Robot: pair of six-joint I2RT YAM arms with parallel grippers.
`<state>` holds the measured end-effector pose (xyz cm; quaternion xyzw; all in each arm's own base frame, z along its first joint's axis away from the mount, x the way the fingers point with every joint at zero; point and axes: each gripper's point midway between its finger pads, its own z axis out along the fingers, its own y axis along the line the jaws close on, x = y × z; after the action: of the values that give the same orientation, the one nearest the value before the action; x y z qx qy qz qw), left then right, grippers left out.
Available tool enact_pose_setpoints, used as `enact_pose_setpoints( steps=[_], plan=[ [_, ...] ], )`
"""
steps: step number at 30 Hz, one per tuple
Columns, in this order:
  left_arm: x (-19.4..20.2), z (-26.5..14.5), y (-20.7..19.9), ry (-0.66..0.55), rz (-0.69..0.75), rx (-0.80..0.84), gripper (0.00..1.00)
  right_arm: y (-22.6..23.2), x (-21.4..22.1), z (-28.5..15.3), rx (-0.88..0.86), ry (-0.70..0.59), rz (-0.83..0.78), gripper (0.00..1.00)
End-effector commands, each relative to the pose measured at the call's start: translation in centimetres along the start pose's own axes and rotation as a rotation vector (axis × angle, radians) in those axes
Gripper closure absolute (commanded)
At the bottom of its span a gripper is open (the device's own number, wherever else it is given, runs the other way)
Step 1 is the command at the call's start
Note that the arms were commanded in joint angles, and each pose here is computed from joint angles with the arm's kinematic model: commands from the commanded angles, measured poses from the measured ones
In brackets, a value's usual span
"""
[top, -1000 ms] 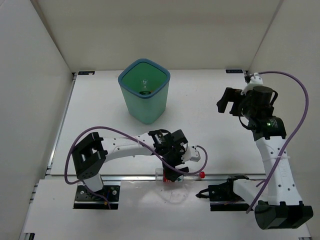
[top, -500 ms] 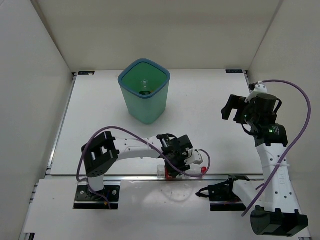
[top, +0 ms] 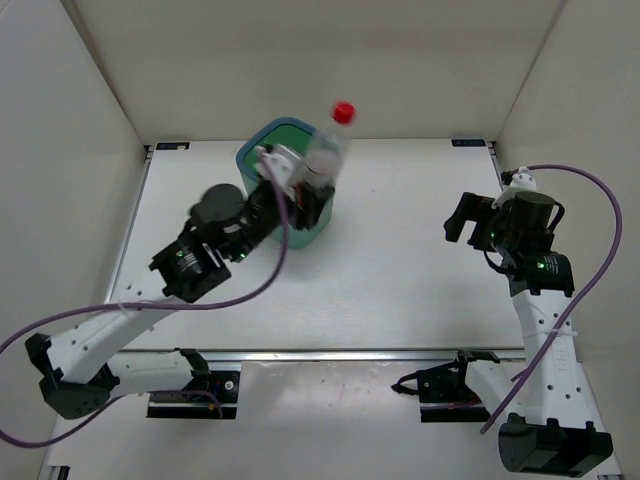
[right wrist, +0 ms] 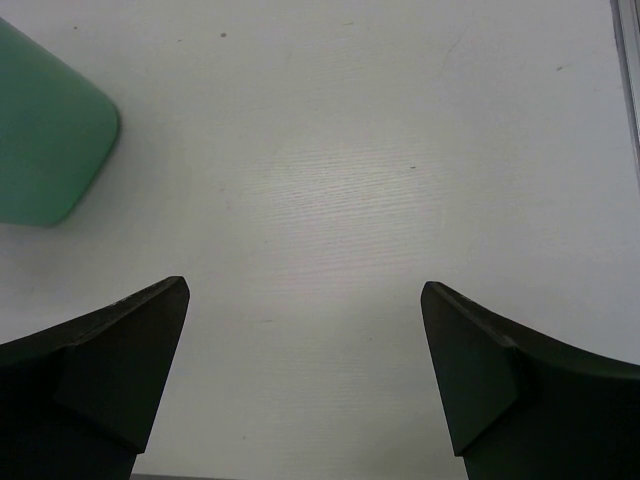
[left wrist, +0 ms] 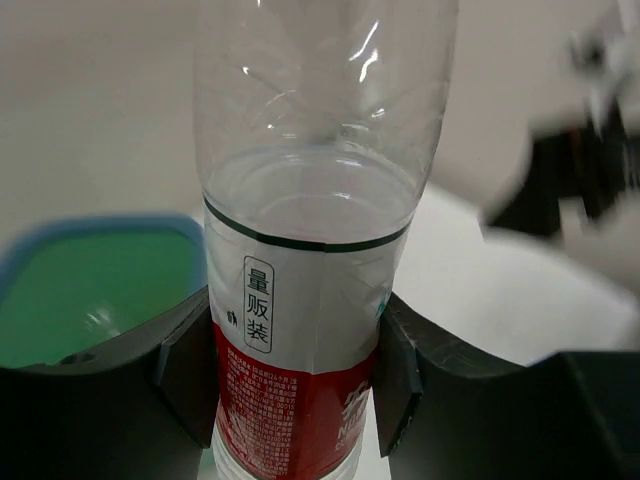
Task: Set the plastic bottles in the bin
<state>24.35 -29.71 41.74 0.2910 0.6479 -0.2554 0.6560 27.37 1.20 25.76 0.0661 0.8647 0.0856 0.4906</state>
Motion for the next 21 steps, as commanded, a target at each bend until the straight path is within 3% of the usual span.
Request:
enact_pose_setpoints(
  steps=[1,5,13,14,16,17,21],
  plan=[
    [-4.0,0.0,10.0,-0.255,-0.142,-0.391,0.72,1.0,-0.8,-0.1,-0.042,-0.048,0.014,0.01],
    [-3.2,1.4,18.0,-0.328,-0.233,-0.537,0.59,1.7,-0.4,0.3,-0.068,-0.05,0.016,0.01],
    [3.4,6.4,20.8,-0.198,-0.165,-0.705,0.51,1.2,1.1,0.8,-0.079,-0.019,0.053,0.01],
    [3.4,6.4,20.9,-0.207,-0.188,-0.701,0.47,1.5,1.1,0.8,-0.092,-0.016,0.062,0.01],
    [5.8,6.6,20.7,-0.159,-0.207,-0.677,0.3,1.4,1.4,0.7,-0.083,-0.007,0.056,0.01],
    [6.0,6.4,20.7,-0.156,-0.216,-0.673,0.04,1.3,1.5,0.8,-0.069,-0.001,0.053,0.01],
    [6.9,4.6,19.3,-0.175,-0.256,-0.656,0.02,0.5,1.5,0.6,-0.007,0.001,0.06,0.01]
  ],
)
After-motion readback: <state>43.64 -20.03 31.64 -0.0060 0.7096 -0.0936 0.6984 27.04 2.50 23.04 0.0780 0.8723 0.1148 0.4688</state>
